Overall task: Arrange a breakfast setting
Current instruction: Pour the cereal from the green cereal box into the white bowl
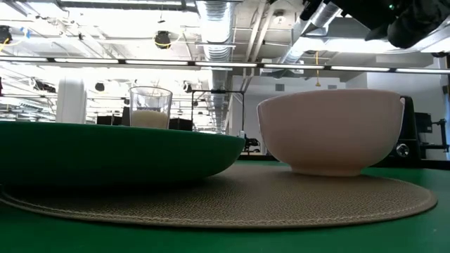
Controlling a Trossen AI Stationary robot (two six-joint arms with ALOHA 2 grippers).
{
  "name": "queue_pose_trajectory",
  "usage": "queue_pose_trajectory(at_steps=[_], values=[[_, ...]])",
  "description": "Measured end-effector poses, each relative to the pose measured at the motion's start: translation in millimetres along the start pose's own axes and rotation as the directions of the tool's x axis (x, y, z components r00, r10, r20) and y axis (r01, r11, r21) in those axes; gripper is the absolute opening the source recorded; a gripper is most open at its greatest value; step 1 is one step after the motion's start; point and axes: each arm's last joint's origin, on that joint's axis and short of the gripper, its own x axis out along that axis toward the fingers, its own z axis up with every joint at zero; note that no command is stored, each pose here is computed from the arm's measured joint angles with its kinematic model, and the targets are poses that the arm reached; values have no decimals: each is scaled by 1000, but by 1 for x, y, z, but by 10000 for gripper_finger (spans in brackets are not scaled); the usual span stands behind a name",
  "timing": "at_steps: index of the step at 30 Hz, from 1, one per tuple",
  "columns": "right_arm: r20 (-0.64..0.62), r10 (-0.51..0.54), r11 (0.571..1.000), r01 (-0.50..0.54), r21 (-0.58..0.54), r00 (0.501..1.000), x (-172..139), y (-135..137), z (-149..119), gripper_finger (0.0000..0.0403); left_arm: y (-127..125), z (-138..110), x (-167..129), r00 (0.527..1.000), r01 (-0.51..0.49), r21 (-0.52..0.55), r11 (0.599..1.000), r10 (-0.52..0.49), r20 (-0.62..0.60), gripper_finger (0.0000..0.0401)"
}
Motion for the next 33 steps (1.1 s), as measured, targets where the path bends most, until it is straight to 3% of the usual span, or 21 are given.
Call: queue_pose_trajectory(at_steps=[7, 17, 28, 33], values=[[-2, -1, 1000, 1, 3, 1000, 0, 0, 0, 240, 0, -1, 0, 1000, 2, 10, 1000, -2, -5, 171], [-13, -1, 1000, 1, 13, 1000, 0, -1, -2, 301, 0, -3, 1, 1000, 1, 10, 1000, 0, -20, 169], [-61, -13, 1000, 13, -7, 998, -7, 4, 16, 306, 5, 10, -10, 998, 11, 19, 1000, -10, -54, 169], [-137, -58, 998, 57, -10, 989, -16, 3, 25, 306, 8, 15, -17, 994, -6, 32, 999, 9, -105, 169]])
